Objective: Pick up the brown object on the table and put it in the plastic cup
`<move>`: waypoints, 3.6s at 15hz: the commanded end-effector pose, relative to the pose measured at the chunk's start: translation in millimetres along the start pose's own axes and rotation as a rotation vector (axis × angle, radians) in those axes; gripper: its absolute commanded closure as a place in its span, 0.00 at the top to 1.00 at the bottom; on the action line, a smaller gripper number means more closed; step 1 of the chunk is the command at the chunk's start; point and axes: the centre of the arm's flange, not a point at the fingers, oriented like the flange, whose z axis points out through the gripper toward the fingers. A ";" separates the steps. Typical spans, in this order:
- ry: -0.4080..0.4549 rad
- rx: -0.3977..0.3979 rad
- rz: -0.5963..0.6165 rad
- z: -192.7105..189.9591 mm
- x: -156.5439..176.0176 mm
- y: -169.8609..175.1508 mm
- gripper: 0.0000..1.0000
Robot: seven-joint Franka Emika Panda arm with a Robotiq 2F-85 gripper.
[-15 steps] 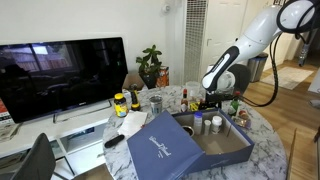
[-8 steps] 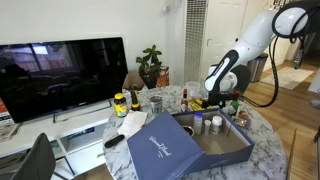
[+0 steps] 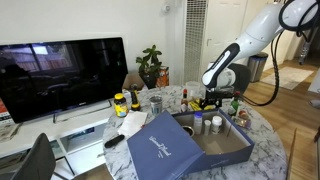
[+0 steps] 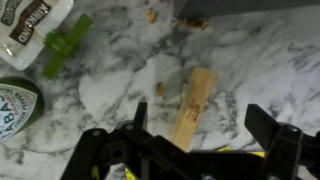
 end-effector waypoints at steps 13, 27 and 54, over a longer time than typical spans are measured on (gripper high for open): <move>0.095 0.052 0.054 16.1 1.7 5.4 0.30; 0.712 0.283 0.126 -152.5 -61.5 38.8 0.04; 0.873 0.148 0.196 -165.5 96.1 -58.5 0.44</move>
